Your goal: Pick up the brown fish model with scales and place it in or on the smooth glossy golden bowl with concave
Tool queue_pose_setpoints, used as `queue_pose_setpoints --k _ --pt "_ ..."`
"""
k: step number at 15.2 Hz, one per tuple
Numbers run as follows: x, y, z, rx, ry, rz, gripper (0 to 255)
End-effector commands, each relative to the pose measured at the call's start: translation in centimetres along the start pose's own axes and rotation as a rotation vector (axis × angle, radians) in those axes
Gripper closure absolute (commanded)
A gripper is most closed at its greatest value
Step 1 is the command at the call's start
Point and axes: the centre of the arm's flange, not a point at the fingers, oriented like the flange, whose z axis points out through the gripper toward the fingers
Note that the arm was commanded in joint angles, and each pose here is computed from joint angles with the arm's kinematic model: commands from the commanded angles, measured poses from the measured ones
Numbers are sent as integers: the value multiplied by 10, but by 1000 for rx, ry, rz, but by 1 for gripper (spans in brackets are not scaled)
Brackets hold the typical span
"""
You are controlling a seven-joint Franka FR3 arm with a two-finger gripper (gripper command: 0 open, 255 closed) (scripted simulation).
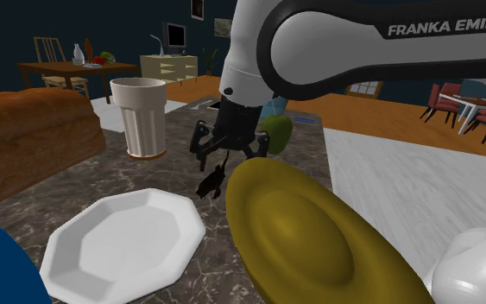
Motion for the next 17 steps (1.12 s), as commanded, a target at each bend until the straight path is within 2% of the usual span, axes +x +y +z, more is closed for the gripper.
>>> queue_pose_setpoints --k 1,7,8,17 --pt "1 -1 3 0 0 0 0" --pt "1 -1 3 0 0 0 0" --pt "1 -1 3 0 0 0 255" --pt "1 -1 3 0 0 0 255"
